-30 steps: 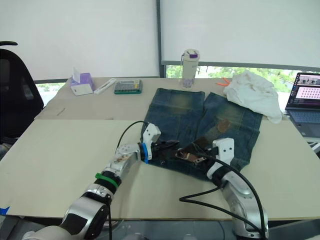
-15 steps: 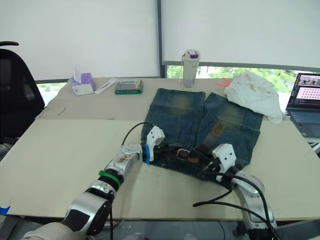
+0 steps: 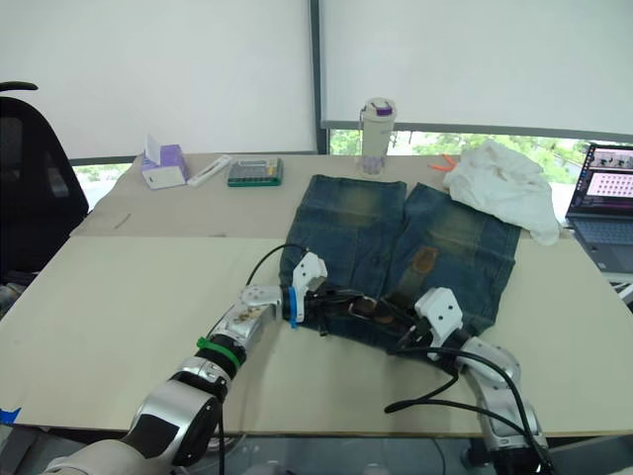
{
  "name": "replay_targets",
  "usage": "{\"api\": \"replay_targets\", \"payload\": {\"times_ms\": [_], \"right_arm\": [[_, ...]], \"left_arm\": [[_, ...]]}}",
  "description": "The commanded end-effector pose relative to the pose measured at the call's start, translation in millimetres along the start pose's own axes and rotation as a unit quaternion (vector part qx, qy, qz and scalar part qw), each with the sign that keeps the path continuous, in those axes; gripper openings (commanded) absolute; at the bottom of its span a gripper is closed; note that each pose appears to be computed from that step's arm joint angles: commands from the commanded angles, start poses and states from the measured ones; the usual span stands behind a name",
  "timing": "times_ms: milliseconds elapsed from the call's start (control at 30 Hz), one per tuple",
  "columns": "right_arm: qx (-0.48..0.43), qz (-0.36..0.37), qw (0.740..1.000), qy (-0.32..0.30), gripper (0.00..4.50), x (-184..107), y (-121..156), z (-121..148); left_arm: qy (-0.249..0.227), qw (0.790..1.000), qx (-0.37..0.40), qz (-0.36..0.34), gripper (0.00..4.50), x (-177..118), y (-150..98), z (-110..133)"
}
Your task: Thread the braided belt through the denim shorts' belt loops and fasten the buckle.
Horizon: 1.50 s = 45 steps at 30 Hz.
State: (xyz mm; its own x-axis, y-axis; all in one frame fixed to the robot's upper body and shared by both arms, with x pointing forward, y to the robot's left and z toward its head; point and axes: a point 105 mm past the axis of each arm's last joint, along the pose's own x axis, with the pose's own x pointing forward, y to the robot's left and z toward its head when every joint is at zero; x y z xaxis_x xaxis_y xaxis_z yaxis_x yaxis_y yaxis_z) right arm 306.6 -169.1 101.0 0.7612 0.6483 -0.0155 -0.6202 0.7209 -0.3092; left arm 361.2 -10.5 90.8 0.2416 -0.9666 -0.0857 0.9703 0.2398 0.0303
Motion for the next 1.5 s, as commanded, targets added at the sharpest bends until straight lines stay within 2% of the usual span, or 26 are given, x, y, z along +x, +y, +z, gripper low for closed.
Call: {"api": "replay_targets", "payload": {"times_ms": [33,200,467,633,767,867,1133,1233,1300,1400,1500], "right_arm": [[-0.019,-0.004,1.0,-0.012,0.0,-1,-5,8],[-0.019,-0.007,1.0,-0.009,0.0,-3,-6,6],[-0.018,-0.008,1.0,-0.007,0.0,-3,-9,5],[-0.02,-0.007,1.0,-0.008,0.0,-2,-9,7],[-0.021,-0.009,1.0,-0.009,0.0,-3,-10,8],[-0.023,-0.012,1.0,-0.011,0.0,-3,-12,10],[-0.01,-0.065,0.997,-0.042,0.0,-11,-34,28],[0.007,-0.093,0.994,-0.058,0.0,-16,-45,34],[0.021,-0.107,0.992,-0.067,0.0,-20,-50,37],[0.045,-0.126,0.988,-0.083,0.0,-25,-54,42],[0.069,-0.129,0.987,-0.073,0.0,-24,-50,39]], "left_arm": [[-0.013,1.0,0.018,-0.009,0.01,5,0,12],[-0.034,0.999,0.006,-0.016,0.01,7,-2,18],[-0.02,0.999,0.015,-0.024,0.01,5,-5,11],[0.026,0.999,0.032,-0.02,0.01,6,-5,-4],[0.096,0.993,0.07,-0.022,0.01,7,-6,-24],[0.129,0.989,0.072,-0.03,0.01,9,-8,-34],[0.214,0.974,0.073,-0.033,0.01,7,-8,-57],[0.222,0.973,0.062,-0.031,0.01,7,-9,-60],[0.213,0.975,0.044,-0.031,0.01,9,-11,-60],[0.175,0.984,-0.014,-0.029,0.01,15,-14,-53],[0.179,0.983,-0.015,-0.031,0.01,13,-16,-56]]}}
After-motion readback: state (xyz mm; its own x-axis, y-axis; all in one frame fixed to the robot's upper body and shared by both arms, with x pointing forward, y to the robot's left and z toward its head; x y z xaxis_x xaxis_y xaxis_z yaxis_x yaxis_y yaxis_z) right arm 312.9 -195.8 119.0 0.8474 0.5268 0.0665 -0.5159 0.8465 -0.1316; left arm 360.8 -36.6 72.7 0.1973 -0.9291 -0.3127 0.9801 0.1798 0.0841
